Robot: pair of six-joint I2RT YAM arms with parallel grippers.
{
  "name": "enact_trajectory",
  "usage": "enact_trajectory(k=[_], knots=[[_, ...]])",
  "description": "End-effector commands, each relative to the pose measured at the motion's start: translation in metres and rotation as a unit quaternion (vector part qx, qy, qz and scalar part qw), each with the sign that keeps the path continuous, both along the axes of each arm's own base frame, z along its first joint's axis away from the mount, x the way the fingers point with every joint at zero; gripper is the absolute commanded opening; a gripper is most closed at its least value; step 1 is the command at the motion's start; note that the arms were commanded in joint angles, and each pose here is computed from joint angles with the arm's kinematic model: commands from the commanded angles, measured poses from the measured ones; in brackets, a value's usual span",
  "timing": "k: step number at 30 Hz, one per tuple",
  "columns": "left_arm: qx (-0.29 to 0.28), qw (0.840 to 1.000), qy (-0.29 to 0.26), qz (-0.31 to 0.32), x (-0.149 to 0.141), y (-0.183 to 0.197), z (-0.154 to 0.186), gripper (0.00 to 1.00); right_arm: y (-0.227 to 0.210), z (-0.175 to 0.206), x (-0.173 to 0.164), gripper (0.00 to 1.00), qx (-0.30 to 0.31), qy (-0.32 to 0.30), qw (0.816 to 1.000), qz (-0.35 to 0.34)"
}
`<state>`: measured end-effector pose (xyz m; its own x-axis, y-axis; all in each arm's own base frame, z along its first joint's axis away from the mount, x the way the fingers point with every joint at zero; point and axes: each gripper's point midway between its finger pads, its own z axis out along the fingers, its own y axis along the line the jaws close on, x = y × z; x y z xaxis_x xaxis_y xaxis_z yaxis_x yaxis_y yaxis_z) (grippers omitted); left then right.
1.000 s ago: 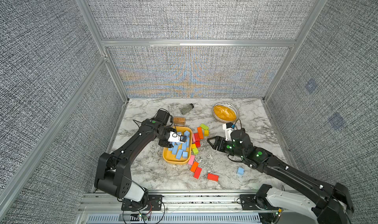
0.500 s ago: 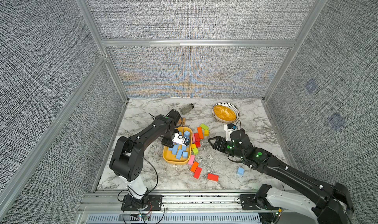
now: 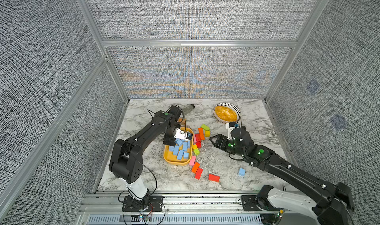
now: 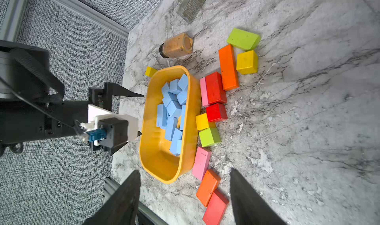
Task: Pick out the blue building blocks
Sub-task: Place the building block in the storage box, then pick up the building block from the center of the board.
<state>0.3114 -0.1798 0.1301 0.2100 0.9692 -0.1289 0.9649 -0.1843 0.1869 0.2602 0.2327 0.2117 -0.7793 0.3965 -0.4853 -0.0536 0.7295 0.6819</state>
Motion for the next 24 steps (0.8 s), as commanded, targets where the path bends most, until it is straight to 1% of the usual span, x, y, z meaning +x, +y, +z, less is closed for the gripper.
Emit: enact_trajectory(k=[1,3,5,7,9,10,13,16,19,21,24], knots=[[-0.080,0.990,0.045,0.103,-0.011,-0.019,0.025,0.86,-0.022,-0.016,-0.002,0.69,-0.039,0.033,0.998,-0.026],[-0.123,0.976,0.051,0.173,-0.007,-0.028,0.036,0.90,-0.035,-0.026,-0.002,0.68,-0.053,0.053,0.996,-0.037],[-0.166,0.955,0.069,0.236,-0.007,-0.037,0.041,0.92,-0.051,-0.038,-0.002,0.68,-0.068,0.076,0.993,-0.052],[-0.208,0.926,0.095,0.301,-0.007,-0.046,0.044,0.94,-0.066,-0.048,-0.004,0.65,-0.077,0.100,0.990,-0.057],[-0.240,0.900,0.123,0.341,-0.012,-0.053,0.045,0.95,-0.080,-0.058,-0.007,0.61,-0.089,0.123,0.986,-0.066],[-0.252,0.891,0.134,0.352,-0.016,-0.055,0.045,0.96,-0.090,-0.063,-0.010,0.60,-0.102,0.137,0.983,-0.073],[-0.253,0.886,0.132,0.366,-0.022,-0.050,0.038,0.98,-0.117,-0.083,-0.025,0.57,-0.144,0.195,0.966,-0.092],[-0.243,0.876,0.120,0.398,-0.024,-0.039,0.031,0.99,-0.137,-0.105,-0.054,0.56,-0.187,0.271,0.939,-0.099],[-0.260,0.871,0.107,0.402,-0.027,-0.035,0.028,1.00,-0.151,-0.132,-0.088,0.56,-0.218,0.340,0.909,-0.101],[-0.273,0.859,0.102,0.420,-0.029,-0.032,0.024,1.00,-0.154,-0.143,-0.099,0.55,-0.222,0.360,0.900,-0.103],[-0.287,0.854,0.117,0.418,-0.037,-0.033,0.023,1.00,-0.155,-0.151,-0.103,0.54,-0.219,0.365,0.899,-0.108]])
